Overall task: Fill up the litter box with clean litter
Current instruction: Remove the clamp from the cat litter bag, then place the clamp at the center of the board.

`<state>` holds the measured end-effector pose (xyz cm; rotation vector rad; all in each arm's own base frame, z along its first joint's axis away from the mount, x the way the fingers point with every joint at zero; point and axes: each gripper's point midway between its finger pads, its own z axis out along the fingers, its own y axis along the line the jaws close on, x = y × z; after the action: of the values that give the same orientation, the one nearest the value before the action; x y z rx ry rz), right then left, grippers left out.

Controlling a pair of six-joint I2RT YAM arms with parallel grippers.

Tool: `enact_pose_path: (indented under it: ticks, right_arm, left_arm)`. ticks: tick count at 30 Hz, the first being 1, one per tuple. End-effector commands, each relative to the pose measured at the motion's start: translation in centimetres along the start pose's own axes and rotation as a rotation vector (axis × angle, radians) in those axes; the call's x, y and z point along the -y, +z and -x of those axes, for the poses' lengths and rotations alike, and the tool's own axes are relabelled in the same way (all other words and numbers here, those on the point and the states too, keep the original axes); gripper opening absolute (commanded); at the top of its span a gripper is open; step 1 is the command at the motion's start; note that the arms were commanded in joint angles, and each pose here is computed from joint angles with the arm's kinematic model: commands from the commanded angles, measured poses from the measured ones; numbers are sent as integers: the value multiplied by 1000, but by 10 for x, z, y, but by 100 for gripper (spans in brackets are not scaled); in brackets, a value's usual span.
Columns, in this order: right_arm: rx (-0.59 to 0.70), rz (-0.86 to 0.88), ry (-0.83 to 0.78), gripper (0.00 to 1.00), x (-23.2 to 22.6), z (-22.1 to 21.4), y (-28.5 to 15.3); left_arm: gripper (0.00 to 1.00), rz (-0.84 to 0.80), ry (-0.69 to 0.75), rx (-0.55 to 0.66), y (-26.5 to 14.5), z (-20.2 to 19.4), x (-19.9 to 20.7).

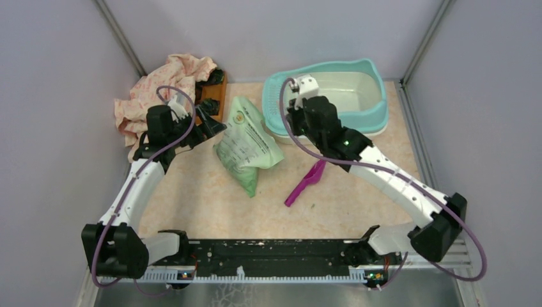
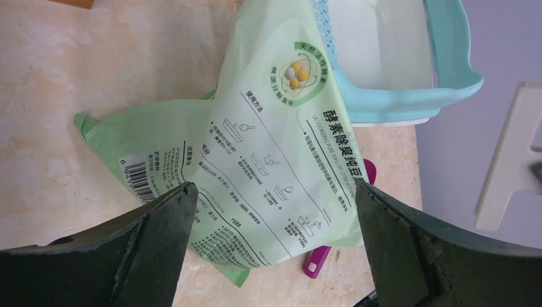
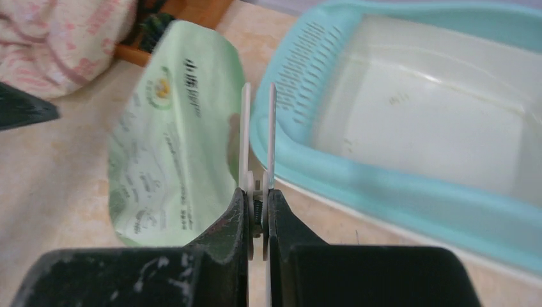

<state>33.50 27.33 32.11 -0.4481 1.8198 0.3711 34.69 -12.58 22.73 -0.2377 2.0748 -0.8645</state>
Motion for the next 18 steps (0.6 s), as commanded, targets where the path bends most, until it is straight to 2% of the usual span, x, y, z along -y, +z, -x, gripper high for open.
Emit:
enact_pose_path:
  ticks: [1, 3, 8, 13, 14, 15, 16, 18]
  right_arm:
    - [-119, -348, 113, 0, 68, -68, -43]
    - [-153, -501, 191, 0, 102, -107, -65]
    - [-214, -584, 459, 0, 148, -169, -88]
    - [-284, -739, 523, 0, 175, -218, -97]
    - [-309, -736, 539, 4, 176, -227, -94]
    - [-336, -719, 555, 14, 176, -236, -89]
    - [-360, -706, 567, 19, 176, -243, -85]
    - [-391, -684, 572, 24, 175, -251, -77]
  left_arm:
    - [99, -30, 37, -6, -7, 2, 12]
    - [99, -35, 37, -11, -7, 2, 13]
    - [99, -50, 30, -28, -3, 1, 15]
    - [99, -50, 30, -33, -2, 2, 15]
    - [99, -48, 28, -34, -1, 2, 14]
    - [99, -49, 28, -33, -1, 2, 15]
    - [99, -49, 27, -34, -1, 3, 15]
    - [99, -48, 26, -37, 0, 3, 15]
